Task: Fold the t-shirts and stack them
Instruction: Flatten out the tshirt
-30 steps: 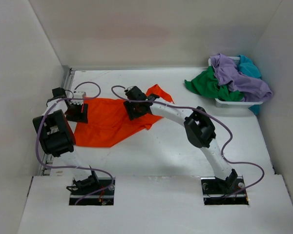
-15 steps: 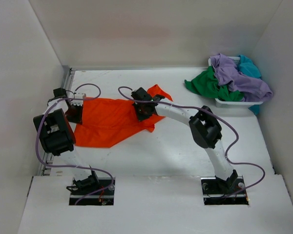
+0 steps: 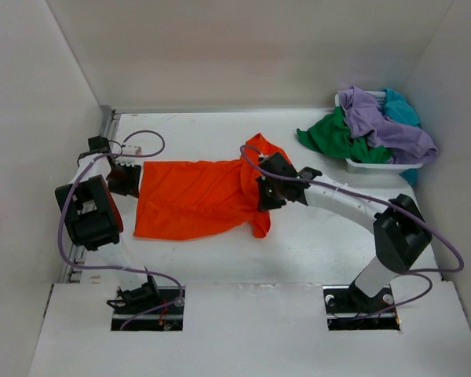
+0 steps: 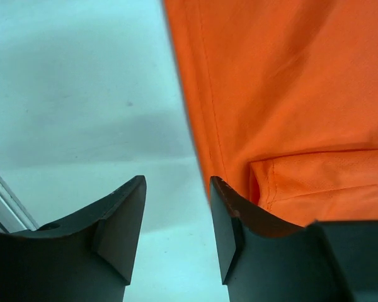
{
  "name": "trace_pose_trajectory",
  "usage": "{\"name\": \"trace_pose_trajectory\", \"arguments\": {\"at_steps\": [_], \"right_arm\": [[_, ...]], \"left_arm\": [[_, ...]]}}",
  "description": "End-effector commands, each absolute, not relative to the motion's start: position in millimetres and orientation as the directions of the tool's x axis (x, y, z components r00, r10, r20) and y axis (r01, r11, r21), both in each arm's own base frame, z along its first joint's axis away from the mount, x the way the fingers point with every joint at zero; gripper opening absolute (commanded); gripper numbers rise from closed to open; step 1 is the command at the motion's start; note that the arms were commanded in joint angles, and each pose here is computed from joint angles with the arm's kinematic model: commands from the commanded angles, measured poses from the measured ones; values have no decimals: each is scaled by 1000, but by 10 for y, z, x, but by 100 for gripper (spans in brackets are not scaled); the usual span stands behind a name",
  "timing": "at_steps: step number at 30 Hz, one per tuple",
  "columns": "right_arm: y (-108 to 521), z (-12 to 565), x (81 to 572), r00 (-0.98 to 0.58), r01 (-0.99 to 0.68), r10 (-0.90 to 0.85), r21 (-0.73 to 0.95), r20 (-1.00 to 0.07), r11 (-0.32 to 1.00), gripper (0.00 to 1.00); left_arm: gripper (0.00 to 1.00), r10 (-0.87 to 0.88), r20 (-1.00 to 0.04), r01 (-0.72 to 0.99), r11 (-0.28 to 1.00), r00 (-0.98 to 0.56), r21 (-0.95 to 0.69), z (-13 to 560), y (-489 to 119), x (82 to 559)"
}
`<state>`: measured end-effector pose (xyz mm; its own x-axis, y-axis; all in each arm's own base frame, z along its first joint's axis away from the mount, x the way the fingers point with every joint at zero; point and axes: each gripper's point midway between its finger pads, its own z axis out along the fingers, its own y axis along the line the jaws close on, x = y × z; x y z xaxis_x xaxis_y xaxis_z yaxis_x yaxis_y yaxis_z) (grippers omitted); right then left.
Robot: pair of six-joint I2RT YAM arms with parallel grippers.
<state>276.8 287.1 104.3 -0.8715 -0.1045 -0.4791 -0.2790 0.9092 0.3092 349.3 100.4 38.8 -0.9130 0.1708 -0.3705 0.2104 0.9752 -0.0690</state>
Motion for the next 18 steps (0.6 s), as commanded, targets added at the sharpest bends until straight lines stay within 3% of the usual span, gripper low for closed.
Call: {"name": "trace_pose_trajectory", "arguments": {"at_steps": [1, 10, 18], "right_arm": [[2889, 834, 2525, -914, -240, -74, 384, -398, 892, 10], [2746, 660, 2517, -932, -160, 6, 424, -364, 891, 22], [2682, 636, 2467, -931, -152, 12, 418, -365, 896, 22]], "left_arm": [[45, 230, -421, 282, 957, -878, -66, 706, 733, 3610], [52, 368, -339, 430, 894, -866, -128, 582, 187, 3430], [51, 399, -242, 436, 891, -884, -126, 391, 191, 3280]]}}
